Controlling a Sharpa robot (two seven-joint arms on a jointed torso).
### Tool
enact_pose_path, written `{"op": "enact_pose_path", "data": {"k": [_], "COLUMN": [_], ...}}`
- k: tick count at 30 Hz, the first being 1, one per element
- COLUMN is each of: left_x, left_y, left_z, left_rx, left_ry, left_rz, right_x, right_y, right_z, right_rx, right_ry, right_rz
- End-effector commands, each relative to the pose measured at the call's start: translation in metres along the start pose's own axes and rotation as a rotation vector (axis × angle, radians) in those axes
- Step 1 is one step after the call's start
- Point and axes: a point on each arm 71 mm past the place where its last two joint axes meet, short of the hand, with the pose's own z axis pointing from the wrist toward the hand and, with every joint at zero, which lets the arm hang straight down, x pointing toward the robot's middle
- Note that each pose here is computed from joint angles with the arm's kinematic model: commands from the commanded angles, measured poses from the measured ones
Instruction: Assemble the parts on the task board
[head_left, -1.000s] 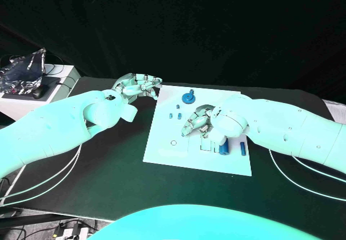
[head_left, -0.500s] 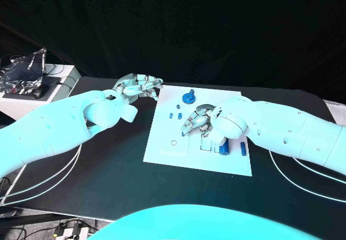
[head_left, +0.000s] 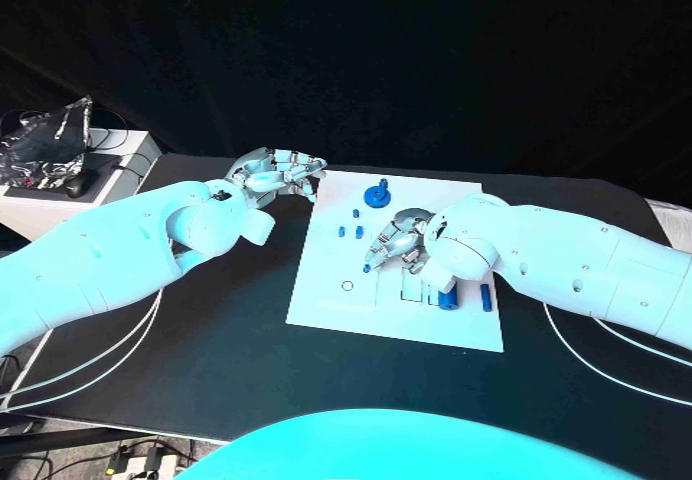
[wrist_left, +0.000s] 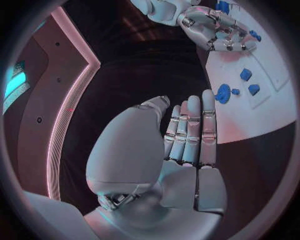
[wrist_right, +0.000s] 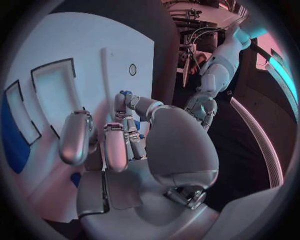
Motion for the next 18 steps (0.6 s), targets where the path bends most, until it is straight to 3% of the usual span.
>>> {"op": "enact_pose_path", "data": {"k": [1, 18], "left_x": [0.0024, 0.0017], "left_y": [-0.0008, -0.0006], "left_z": [0.0004, 0.0002], "left_rx": [0.004, 0.003], "left_ry": [0.021, 0.02], "left_rz": [-0.006, -0.005], "right_x": [0.0, -0.009], "right_y": [0.002, -0.005], "right_z": [-0.001, -0.013], "right_rx": [-0.041, -0.132], "right_ry": [-0.025, -0.081], "right_rz": [-0.015, 0.03]}}
